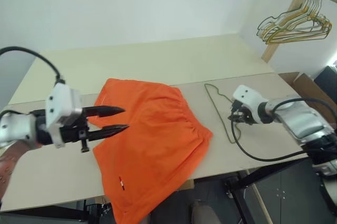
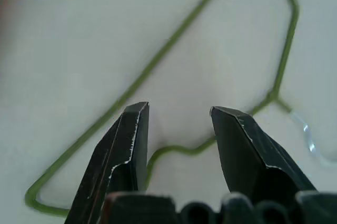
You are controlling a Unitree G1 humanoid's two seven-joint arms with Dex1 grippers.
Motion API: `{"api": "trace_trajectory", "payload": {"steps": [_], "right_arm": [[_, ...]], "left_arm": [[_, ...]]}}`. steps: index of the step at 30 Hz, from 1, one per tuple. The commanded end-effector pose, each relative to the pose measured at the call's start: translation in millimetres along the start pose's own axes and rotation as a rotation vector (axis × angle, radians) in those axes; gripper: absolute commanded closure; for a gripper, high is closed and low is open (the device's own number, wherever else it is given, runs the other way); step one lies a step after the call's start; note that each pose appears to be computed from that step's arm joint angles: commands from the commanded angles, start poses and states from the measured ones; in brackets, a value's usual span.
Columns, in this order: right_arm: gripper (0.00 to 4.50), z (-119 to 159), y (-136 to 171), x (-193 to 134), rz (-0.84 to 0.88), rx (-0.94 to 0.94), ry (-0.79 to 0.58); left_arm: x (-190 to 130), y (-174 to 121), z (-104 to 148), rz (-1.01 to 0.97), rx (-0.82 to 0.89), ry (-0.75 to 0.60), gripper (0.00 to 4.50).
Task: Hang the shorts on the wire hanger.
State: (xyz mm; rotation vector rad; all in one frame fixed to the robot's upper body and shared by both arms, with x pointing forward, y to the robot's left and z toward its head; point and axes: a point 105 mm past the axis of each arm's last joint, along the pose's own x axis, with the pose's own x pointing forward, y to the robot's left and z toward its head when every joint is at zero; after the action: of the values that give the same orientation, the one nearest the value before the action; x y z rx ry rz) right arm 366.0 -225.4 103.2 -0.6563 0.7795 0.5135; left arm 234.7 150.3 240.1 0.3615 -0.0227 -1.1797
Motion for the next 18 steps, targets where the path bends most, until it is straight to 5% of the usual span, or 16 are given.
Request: {"api": "trace_trajectory", "payload": {"steps": [1, 18], "right_arm": [[2.23, -6.3, -21.1, -3.3, -0.118, 0.049, 0.079], [2.23, -44.5, 11.7, 9.0, 0.065, 0.225, 0.236]], "left_arm": [[14.3, 4.5, 14.2, -0.016, -0.025, -0.070, 2.42], [22.6, 5.6, 15.2, -0.067, -0.021, -0.064, 2.42]]}}
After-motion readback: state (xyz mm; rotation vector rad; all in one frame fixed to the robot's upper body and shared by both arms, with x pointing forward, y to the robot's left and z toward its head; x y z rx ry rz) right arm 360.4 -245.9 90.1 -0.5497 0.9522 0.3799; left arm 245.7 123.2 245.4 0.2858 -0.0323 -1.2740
